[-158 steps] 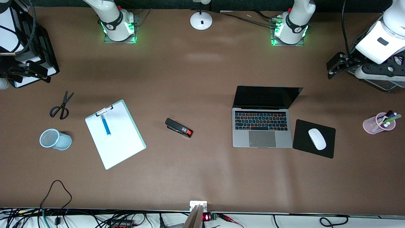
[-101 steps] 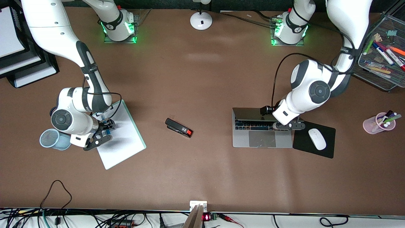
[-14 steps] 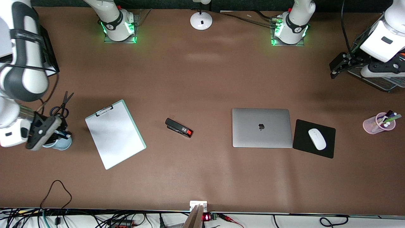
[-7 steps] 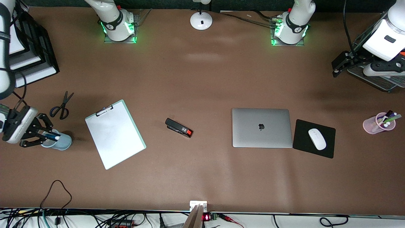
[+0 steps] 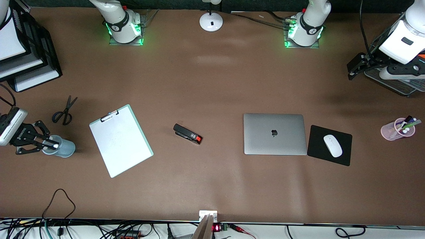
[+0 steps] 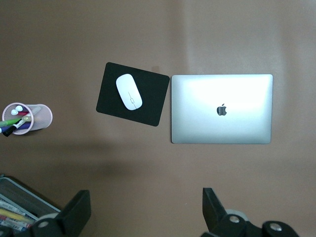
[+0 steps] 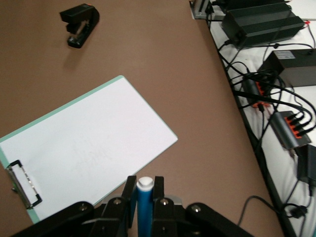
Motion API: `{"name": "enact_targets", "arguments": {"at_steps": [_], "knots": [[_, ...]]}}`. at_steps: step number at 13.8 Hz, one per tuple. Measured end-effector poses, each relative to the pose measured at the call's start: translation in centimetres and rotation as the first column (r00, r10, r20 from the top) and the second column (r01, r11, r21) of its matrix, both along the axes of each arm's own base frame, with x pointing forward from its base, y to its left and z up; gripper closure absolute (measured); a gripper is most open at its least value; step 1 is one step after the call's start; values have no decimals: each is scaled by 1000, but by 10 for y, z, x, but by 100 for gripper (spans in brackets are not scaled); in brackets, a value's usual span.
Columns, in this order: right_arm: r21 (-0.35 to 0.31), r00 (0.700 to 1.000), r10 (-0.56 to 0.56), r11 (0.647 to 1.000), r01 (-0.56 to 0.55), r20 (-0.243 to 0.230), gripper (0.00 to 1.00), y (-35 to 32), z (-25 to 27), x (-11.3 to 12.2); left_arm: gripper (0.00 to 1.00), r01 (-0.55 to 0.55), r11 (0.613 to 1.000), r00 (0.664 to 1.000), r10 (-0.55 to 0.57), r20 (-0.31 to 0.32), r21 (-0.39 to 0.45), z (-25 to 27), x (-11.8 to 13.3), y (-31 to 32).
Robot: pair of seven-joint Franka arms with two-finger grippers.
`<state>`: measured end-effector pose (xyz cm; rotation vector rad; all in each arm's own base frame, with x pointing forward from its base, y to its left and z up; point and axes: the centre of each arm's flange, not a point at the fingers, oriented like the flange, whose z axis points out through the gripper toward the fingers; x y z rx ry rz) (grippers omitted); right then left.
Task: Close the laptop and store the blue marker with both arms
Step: 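Lower the blue marker into the light blue cup and open the right gripper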
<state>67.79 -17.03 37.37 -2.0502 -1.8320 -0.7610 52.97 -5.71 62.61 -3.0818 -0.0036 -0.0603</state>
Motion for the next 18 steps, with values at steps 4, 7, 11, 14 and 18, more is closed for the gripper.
{"name": "enact_targets", "arguments": {"at_steps": [4, 7, 11, 14, 18], "knots": [[66, 999, 34, 997, -33, -16, 83, -26, -21, -13, 0, 1, 1000, 1000, -1, 0, 0, 0, 0, 0], [89, 999, 43, 995, -42, -11, 83, -40, -32, -18, 0, 1, 1000, 1000, -1, -5, -6, 1, -1, 4], [104, 998, 55, 993, -55, 8, 83, -48, -40, -21, 0, 4, 1000, 1000, -4, -18, -5, 10, -11, 7], [135, 998, 50, 989, -53, 28, 83, -52, -51, -21, 0, 19, 1000, 1000, -19, -23, -6, 11, -14, -1], [163, 998, 41, 985, -47, 43, 83, -62, -67, -23, 0, 26, 1000, 999, -26, -23, -6, 11, -14, -4]]}}
